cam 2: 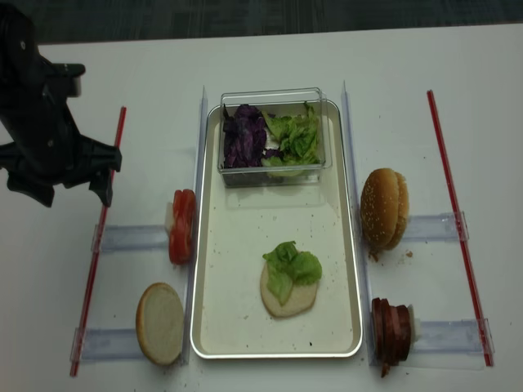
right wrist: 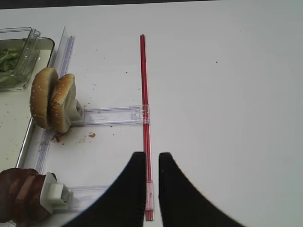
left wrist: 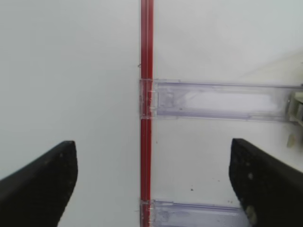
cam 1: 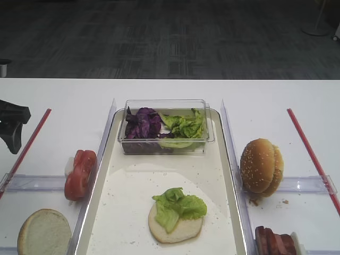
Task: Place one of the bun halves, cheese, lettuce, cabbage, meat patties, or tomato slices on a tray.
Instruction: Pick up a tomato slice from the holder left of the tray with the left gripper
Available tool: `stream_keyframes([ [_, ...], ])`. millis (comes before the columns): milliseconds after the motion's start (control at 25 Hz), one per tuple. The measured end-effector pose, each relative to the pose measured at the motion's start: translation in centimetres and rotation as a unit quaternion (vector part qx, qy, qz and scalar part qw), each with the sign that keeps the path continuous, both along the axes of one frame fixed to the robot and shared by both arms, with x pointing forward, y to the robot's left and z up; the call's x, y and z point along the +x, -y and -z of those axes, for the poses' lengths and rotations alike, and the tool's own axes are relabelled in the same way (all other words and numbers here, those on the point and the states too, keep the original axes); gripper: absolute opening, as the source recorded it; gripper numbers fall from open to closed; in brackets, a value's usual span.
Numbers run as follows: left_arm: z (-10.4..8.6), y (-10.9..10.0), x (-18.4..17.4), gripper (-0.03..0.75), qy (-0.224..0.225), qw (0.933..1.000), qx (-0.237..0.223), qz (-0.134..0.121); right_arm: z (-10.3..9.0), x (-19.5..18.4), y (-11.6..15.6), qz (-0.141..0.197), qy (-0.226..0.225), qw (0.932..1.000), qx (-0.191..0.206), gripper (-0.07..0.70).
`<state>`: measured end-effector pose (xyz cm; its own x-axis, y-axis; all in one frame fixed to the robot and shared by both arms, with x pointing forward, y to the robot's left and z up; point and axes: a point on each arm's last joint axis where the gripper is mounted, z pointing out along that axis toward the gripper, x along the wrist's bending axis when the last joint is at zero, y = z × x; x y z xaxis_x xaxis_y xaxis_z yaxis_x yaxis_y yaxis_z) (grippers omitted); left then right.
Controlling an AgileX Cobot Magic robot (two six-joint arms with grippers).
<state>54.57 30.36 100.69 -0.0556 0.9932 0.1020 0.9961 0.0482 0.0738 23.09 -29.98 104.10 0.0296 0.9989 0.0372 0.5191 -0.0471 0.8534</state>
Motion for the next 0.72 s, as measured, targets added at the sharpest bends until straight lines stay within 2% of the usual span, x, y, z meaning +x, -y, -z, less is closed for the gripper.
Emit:
stream_keyframes([
  [360, 0.0, 0.6, 0.0, 0.597, 0.003, 0.9997, -0.024, -0.008, 0.0, 0.0, 0.0, 0.0, 0.0, 1.0, 0.0, 0.043],
  [520, 0.0, 1.9, 0.0, 0.597, 0.007, 0.9998, -0.019, -0.005, 0.0, 0.0, 0.0, 0.0, 0.0, 1.0, 0.0, 0.039],
  [720, 0.0, 4.7, -0.2, 0.597, 0.012, 0.9998, -0.015, 0.003, 0.0, 0.0, 0.0, 0.0, 0.0, 1.0, 0.0, 0.037],
])
